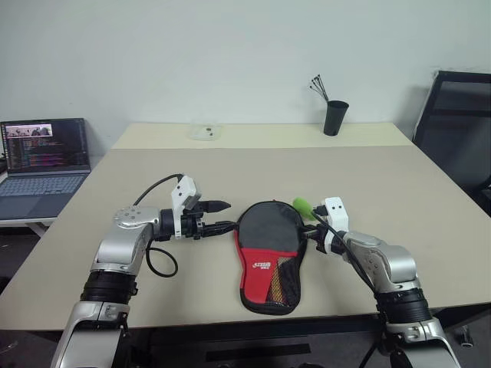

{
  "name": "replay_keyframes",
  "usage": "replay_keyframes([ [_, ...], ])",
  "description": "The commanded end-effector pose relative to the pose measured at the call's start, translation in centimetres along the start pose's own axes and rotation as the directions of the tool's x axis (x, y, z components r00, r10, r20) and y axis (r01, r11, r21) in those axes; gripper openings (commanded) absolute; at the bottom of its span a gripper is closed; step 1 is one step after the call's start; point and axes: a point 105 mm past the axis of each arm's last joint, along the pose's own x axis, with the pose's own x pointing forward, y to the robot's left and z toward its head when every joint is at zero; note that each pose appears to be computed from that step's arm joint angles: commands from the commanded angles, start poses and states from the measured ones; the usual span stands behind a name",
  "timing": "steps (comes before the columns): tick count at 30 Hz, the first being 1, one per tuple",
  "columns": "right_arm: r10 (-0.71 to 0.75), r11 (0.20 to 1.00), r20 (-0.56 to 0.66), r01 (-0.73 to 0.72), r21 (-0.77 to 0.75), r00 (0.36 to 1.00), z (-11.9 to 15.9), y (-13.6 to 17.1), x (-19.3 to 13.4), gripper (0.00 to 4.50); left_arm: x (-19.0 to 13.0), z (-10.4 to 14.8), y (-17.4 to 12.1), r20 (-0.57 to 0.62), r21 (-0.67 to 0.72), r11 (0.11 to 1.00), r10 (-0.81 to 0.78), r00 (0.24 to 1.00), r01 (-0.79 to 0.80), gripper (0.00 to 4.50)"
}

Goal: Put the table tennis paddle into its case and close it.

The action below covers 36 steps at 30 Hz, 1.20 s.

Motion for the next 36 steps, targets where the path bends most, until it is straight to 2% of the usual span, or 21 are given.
replay_keyframes([
  [1,-0.002,1.0,0.004,0.002,-0.019,1.0,0.2,-0.2,-1.7,0.65,-0.2,1.3,-0.2,0.028,0.048,0.999,-0.008,1.0,0.007,3.37],
  [8,0.038,0.996,-0.019,-0.039,-0.081,0.999,0.0,0.6,-4.3,3.08,0.5,1.3,-0.1,0.027,0.057,0.998,-0.016,1.0,0.014,3.37],
  [12,0.105,0.988,0.05,-0.099,-0.116,0.993,2.0,1.4,-5.4,4.47,1.4,1.7,0.0,0.031,0.072,0.997,-0.044,0.999,0.042,3.37],
  [17,0.087,0.985,0.117,-0.068,-0.159,0.989,4.6,0.4,-5.3,4.47,3.8,1.3,0.1,0.02,0.076,0.994,-0.077,0.997,0.075,3.37],
  [23,0.075,0.98,0.148,-0.045,-0.192,0.986,6.2,0.0,-3.7,4.47,6.4,0.3,0.1,-0.002,0.084,0.99,-0.117,0.993,0.117,3.37],
  [36,0.047,0.977,0.156,-0.013,-0.213,0.987,7.0,-0.6,0.0,4.47,9.7,-1.7,-0.2,-0.055,0.11,0.984,-0.134,0.989,0.14,3.37],
])
